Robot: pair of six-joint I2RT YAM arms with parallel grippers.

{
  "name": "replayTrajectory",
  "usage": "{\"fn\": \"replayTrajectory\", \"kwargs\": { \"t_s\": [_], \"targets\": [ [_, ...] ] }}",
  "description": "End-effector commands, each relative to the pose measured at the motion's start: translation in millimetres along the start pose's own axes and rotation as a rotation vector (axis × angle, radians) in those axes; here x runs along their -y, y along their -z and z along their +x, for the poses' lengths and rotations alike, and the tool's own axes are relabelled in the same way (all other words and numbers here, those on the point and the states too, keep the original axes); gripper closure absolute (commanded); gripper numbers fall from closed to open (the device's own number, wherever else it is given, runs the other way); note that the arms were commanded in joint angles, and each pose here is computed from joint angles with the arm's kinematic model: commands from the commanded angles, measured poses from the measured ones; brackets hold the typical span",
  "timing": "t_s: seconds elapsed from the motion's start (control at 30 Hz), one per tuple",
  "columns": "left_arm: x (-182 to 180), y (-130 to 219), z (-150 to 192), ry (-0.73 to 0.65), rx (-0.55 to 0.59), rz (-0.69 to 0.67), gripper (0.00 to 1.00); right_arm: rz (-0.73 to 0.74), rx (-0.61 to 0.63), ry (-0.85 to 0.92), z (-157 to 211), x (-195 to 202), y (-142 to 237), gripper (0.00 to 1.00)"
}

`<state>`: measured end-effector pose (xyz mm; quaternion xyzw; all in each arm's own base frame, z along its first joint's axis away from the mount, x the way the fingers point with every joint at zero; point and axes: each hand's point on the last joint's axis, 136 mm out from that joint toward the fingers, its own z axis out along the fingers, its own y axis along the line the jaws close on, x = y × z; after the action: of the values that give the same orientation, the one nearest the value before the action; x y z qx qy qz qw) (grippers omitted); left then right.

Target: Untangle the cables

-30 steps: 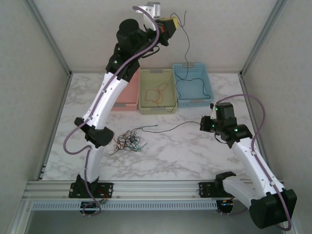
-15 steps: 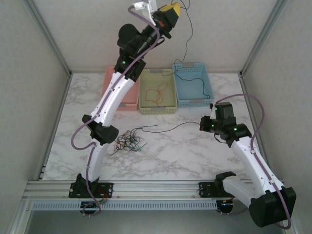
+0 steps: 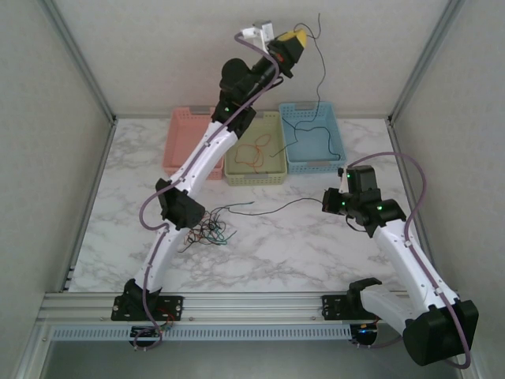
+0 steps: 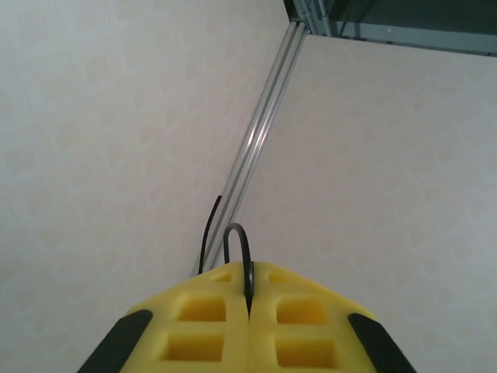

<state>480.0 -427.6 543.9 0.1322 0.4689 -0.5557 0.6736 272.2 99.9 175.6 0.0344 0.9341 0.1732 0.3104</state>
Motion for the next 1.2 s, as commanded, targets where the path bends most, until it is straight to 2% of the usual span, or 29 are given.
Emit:
{"fn": "replayTrajectory", "kwargs": {
  "t_s": [0.0,0.2,0.37,0.57,0.73,1.0,1.17],
  "targets": [
    [25,0,-18,-0.003,0.063,0.075,1.0,-0.004,-0.027,-0.012,7,2,-5,1.0],
    [12,-2,4,0.035,0.025,0.048,1.0,-0.003,-0.03,-0.013,8,3,-5,1.0],
    [10,-4,20,0.013,-0.031,0.023,1.0,-0.003,-0.034,-0.013,9,3,-7,1.0],
    [41,-1,-25,-0.061,0.029,0.07,1.0,-0.004,-0.031,-0.012,8,2,-6,1.0],
    [74,5,-59,-0.052,0.057,0.131,1.0,-0.001,-0.026,-0.014,7,3,-5,1.0],
    [115,14,-94,-0.096,0.084,0.189,1.0,-0.002,-0.019,-0.012,7,3,-3,1.0],
    [123,15,-95,-0.096,0.1,0.226,1.0,-0.005,-0.016,-0.012,6,2,-3,1.0]
  ]
}}
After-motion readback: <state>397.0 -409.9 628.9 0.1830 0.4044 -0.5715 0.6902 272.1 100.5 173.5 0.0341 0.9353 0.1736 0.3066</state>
